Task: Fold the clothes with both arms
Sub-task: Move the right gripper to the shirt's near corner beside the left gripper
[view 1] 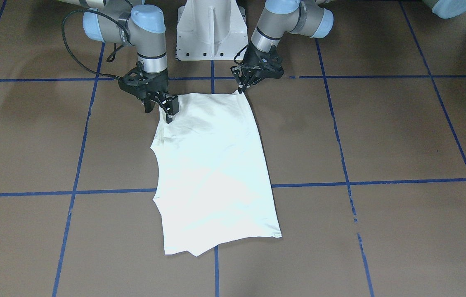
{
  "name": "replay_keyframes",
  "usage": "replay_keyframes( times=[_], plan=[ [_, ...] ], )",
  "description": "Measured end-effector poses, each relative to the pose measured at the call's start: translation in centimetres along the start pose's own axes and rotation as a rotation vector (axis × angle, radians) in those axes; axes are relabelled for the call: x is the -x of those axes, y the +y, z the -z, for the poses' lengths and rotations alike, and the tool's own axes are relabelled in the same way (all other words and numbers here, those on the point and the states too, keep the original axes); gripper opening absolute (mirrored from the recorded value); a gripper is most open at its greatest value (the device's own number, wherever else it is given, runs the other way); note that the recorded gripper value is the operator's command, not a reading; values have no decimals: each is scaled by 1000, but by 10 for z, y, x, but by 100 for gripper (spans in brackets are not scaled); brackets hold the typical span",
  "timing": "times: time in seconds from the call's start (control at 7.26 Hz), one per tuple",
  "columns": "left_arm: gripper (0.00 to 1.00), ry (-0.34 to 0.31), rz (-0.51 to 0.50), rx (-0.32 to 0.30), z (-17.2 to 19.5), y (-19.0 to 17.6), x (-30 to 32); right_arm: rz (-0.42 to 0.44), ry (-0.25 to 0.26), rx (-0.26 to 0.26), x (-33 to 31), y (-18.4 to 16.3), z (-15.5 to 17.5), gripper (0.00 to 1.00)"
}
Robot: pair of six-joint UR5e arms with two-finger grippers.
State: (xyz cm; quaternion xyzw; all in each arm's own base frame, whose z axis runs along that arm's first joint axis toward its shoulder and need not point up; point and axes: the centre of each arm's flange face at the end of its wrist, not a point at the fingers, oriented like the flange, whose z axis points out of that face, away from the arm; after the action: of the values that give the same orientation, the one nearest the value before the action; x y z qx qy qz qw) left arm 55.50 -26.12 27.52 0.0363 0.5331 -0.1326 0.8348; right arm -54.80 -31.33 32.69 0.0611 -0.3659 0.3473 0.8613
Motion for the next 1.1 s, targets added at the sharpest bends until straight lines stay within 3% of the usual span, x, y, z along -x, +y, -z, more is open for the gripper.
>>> replay_keyframes(
  times=[0.41, 0.69, 0.83, 0.96, 1.1],
  plan=[
    [0, 9, -1, 4, 0, 2, 0, 0, -8, -14, 3, 3, -1, 66],
    [0, 9, -2, 4, 1, 2, -1, -1, -19, -20, 6, 4, 1, 47],
    [0, 10, -2, 4, 1, 2, -1, -4, -27, -20, 8, 4, 1, 32],
    [0, 9, -2, 4, 1, 2, -1, -8, -40, -16, 9, 4, 2, 31],
    [0, 9, -2, 3, 1, 2, -1, -12, -50, -12, 10, 5, 2, 15]
  ],
)
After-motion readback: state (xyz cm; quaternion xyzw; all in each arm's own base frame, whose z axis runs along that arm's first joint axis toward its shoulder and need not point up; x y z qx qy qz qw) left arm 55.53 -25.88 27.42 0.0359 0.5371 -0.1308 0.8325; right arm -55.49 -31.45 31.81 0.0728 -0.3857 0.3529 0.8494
